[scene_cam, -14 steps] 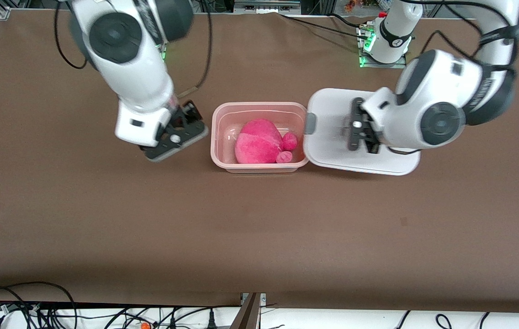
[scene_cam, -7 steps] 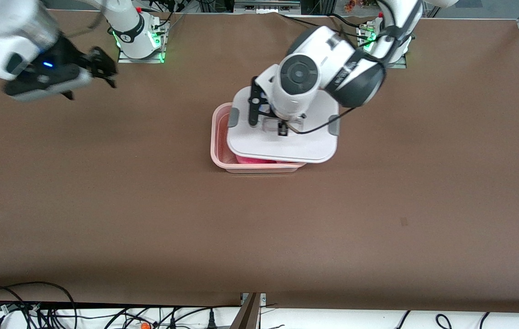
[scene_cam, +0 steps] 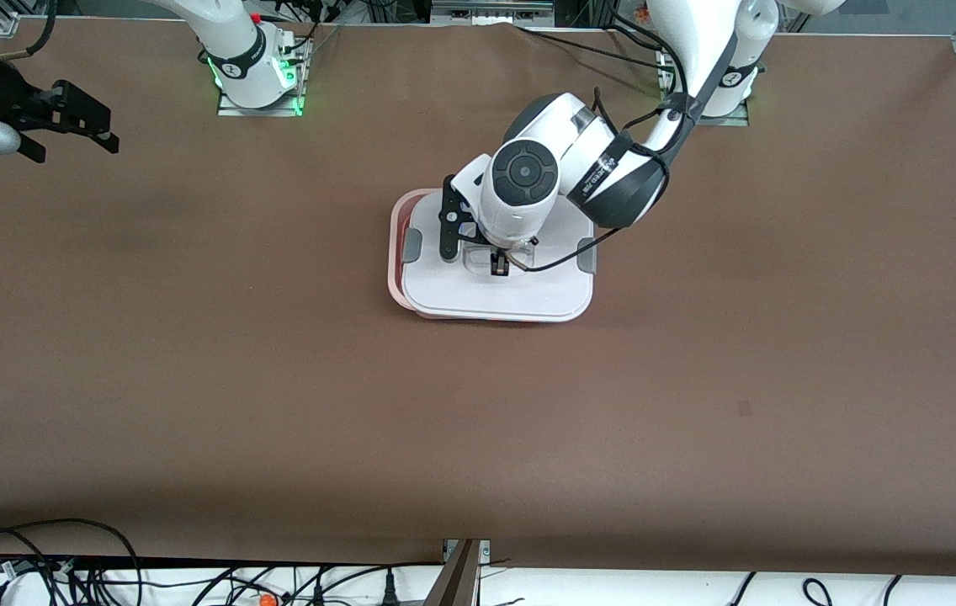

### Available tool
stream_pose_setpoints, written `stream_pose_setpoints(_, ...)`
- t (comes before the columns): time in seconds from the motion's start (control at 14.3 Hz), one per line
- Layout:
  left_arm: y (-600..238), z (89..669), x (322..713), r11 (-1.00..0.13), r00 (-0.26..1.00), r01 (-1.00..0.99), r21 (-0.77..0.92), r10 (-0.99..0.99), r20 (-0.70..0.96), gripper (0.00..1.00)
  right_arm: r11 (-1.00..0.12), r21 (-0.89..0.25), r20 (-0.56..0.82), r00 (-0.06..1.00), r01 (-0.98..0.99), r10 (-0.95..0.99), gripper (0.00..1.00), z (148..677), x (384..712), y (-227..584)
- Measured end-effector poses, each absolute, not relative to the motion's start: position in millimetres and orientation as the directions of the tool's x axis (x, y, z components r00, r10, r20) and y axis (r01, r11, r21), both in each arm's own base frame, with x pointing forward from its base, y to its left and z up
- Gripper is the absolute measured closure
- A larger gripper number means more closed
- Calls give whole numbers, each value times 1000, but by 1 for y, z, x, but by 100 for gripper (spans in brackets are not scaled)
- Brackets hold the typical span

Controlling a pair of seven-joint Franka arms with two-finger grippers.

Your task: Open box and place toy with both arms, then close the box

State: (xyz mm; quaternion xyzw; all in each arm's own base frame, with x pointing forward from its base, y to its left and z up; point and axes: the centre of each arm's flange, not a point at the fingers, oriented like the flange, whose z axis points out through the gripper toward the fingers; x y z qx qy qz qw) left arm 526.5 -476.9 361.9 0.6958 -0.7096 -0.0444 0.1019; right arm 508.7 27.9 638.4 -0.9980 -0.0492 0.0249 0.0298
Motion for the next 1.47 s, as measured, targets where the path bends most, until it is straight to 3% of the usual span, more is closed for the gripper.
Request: stream_pose_setpoints(1.47, -500, 355, 513, 21, 1, -981, 195, -994, 112, 93, -998, -8, 20, 998, 59, 59, 0, 647, 540, 35)
